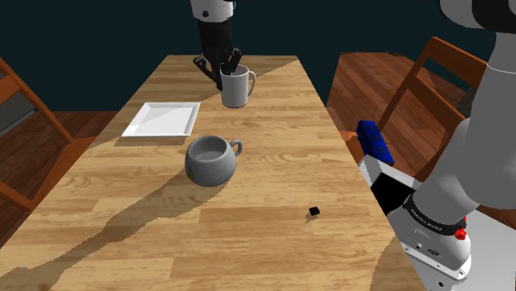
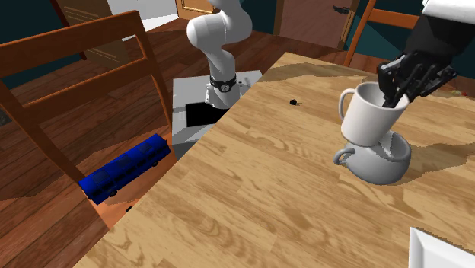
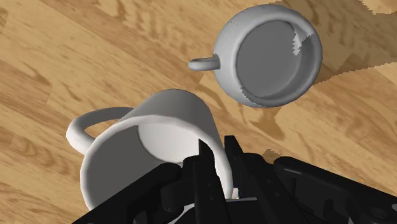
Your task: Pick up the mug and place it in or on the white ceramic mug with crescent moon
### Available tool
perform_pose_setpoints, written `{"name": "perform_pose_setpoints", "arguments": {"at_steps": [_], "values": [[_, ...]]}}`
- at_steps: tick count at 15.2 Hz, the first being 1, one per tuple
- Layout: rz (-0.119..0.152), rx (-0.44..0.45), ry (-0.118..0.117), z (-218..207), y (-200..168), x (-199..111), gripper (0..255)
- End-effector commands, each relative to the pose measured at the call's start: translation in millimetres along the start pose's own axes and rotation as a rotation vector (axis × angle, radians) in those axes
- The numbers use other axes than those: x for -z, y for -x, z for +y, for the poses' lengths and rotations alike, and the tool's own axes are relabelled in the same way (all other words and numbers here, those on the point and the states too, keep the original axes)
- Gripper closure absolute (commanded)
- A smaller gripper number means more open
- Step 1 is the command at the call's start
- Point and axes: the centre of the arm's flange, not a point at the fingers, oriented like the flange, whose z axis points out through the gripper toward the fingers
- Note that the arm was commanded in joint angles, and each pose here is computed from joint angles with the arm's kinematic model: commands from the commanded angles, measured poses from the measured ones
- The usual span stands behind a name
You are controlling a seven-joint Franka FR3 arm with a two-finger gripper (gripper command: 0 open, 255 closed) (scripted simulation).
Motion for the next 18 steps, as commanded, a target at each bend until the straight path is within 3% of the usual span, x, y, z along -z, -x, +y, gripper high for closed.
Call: {"name": "perform_pose_setpoints", "arguments": {"at_steps": [1, 7, 18], "values": [[0.001, -0.001, 0.0, -24.8, 15.8, 3.0, 255], [0.001, -0.001, 0.0, -97.2, 58.6, 15.4, 255], [0.001, -0.001, 0.0, -100.1, 61.3, -42.6, 255]]}}
